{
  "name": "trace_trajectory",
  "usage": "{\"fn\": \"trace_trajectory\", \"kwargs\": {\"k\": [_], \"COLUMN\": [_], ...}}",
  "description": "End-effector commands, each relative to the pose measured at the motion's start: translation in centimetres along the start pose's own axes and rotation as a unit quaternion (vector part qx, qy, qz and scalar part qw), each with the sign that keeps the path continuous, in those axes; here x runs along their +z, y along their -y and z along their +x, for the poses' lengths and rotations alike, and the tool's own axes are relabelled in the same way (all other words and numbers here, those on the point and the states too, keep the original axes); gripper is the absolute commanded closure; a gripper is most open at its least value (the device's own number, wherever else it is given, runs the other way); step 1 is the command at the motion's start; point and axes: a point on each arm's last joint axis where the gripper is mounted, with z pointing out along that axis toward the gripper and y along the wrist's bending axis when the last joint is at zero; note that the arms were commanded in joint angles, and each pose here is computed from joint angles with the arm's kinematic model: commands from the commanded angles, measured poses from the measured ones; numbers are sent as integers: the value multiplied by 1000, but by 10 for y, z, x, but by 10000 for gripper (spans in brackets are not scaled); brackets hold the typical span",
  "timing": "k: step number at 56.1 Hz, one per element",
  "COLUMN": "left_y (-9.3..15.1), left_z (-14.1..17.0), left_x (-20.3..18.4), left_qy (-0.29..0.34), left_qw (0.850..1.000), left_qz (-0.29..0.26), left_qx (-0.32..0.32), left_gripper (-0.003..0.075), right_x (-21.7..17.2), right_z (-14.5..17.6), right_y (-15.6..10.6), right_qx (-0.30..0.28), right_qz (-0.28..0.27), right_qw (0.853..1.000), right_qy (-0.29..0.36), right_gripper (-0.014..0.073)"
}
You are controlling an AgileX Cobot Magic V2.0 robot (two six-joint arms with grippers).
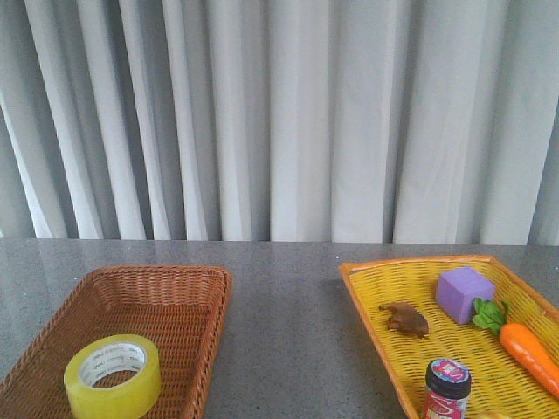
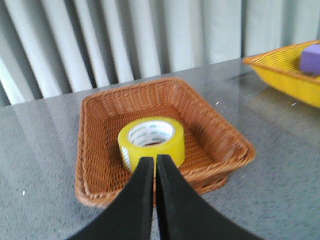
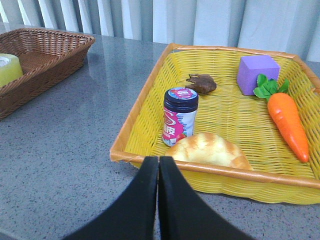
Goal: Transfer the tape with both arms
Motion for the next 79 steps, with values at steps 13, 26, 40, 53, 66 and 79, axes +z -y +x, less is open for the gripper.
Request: {"fn": "trace_trajectory", "kwargs": {"k": [13, 26, 40, 53, 66, 79], "left_y": [-9, -10, -9, -10, -10, -10], "left_z": [69, 80, 81, 81, 81, 81], "left_x": [6, 11, 11, 11, 11, 11], "left_qy": [131, 116, 114, 112, 113, 113], "left_qw": [989, 990, 991, 991, 991, 990], "left_qz": [-69, -74, -73, -76, -76, -75], "left_qx": [-16, -17, -18, -2, -17, -23], "left_gripper": [727, 727, 727, 726, 726, 726], "right_x": [-2, -2, -2, -2, -2, -2], "right_z": [-13, -13, -13, -13, -13, -13], "right_y": [0, 0, 0, 0, 0, 0], "right_qx": [-4, -3, -3, -3, -3, -3], "right_qz": [2, 2, 2, 2, 2, 2], "right_qw": [999, 999, 999, 999, 999, 999], "right_qy": [40, 40, 40, 40, 40, 40], "right_gripper": [599, 599, 599, 599, 599, 599]}}
